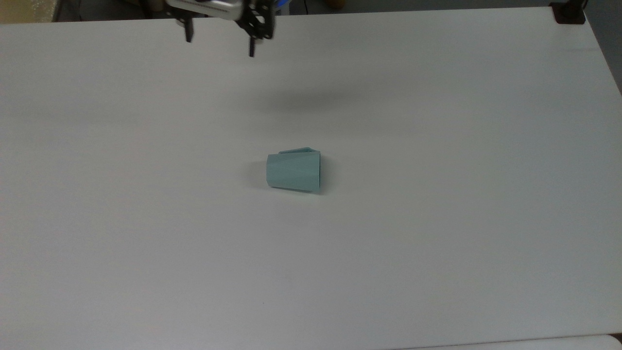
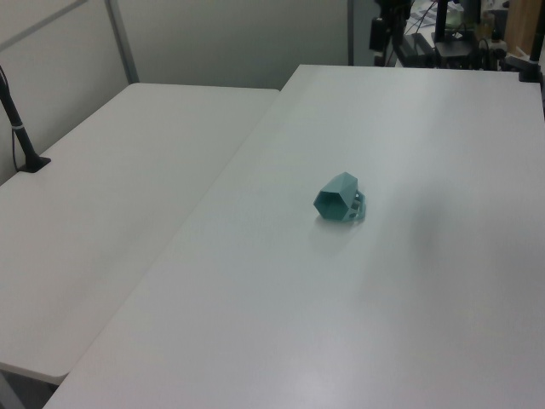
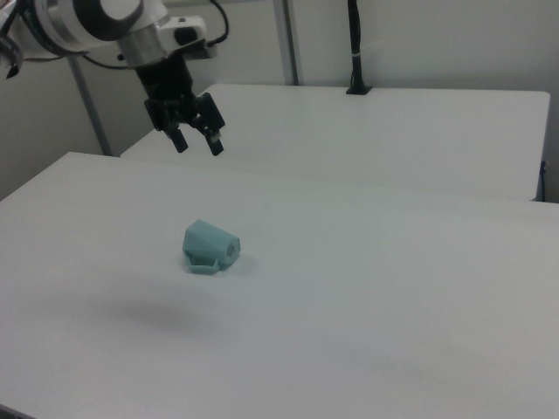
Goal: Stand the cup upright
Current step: 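Move the open gripper from its raised pose toward the tipped teal cup, then lower the gripper down to the cup's open rim end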
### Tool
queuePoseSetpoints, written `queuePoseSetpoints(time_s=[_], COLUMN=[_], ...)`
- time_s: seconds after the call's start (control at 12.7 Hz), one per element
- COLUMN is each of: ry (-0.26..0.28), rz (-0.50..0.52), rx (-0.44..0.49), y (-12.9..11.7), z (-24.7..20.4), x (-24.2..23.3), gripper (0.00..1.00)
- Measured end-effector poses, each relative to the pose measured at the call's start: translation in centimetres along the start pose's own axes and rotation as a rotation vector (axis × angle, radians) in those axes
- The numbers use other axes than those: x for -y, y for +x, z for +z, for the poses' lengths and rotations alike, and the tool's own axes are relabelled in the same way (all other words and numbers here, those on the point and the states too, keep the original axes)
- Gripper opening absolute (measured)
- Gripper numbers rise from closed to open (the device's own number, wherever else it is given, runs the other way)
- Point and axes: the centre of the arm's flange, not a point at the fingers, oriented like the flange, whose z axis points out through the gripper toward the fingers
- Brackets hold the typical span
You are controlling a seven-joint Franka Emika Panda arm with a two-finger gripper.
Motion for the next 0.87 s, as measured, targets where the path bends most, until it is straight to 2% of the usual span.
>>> queuePoseSetpoints(time_s=[0.47,0.55,0.87], ry=[-0.222,-0.288,-0.462], rz=[-0.013,-0.04,-0.152], rx=[-0.06,-0.091,-0.205], y=[0.4,-0.2,-3.7], z=[4.1,5.4,8.5], x=[13.3,17.0,26.7], gripper=[1.0,1.0,1.0])
